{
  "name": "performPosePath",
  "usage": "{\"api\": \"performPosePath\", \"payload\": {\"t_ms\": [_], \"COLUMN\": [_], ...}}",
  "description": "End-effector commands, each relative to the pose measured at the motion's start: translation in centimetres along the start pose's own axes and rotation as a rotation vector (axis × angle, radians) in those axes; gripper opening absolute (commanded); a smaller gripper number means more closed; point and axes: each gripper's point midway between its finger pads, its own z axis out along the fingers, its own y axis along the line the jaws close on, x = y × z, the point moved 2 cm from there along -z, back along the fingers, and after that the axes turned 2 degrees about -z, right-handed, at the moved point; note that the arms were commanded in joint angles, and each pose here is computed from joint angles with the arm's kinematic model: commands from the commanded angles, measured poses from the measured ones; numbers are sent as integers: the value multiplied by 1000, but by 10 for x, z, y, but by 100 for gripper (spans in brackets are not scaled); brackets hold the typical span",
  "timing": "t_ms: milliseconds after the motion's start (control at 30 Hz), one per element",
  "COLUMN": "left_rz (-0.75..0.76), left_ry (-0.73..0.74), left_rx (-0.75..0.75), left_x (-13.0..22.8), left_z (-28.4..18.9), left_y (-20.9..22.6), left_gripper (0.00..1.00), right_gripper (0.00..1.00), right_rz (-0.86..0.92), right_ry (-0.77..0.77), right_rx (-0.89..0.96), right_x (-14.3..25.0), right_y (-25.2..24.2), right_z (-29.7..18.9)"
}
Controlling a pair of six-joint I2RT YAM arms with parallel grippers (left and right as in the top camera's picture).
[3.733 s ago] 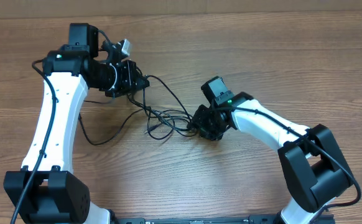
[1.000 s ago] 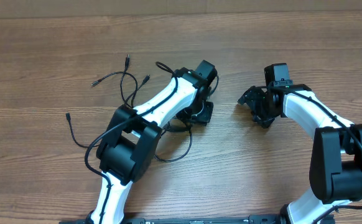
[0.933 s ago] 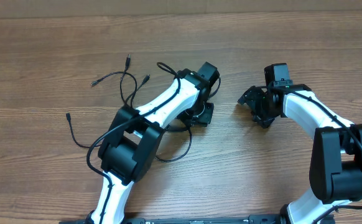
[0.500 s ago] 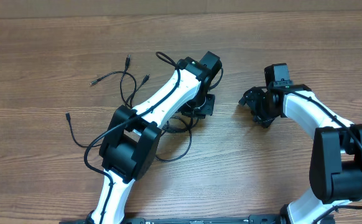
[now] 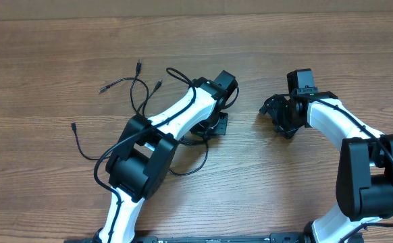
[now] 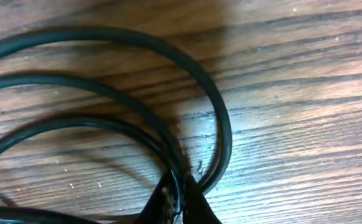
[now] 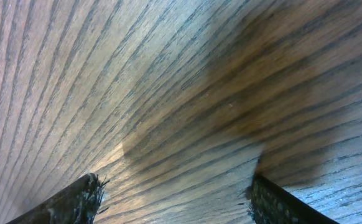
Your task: Untangle cables
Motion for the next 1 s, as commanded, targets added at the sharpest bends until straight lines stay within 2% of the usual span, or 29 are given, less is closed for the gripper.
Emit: {"api": "performPosePath", "payload": {"t_ms": [0,33,100,167,267,367,433,500,700,733,867,967], "left_rz": [-8,-1,14,64,106,181,247,238,141,87,82,99], "left_ry": [76,75,42,-26,-136,-211,-279,-339,-346,-349,-420,-333], "left_rx": [-37,-35,-9,81,196,294,357,365,163,123,162,214], "left_x": [15,11,2,-5,-4,2,6,4,3,2,7,17], "left_z": [10,-1,-24,-68,-124,-164,-193,-213,-209,-209,-233,-221], "left_y": [8,9,10,5,0,-5,-4,8,52,60,58,47], "left_gripper": [4,4,4,4,4,4,4,4,4,4,4,5], "right_gripper": [77,85,86,90,92,95,95,95,95,95,95,95], "right_rz": [12,11,-6,-115,-284,-440,-460,-468,-487,-485,-471,-473], "right_ry": [11,9,9,54,235,408,471,485,434,427,401,367], "right_rx": [87,86,87,58,-242,-594,-729,-779,-733,-716,-617,-561], "right_x": [6,5,5,10,40,73,83,85,78,77,74,68], "right_y": [-24,-24,-25,-22,20,58,70,75,73,72,60,55], "right_z": [14,14,14,14,6,-23,-38,-44,-36,-34,-24,-18]}}
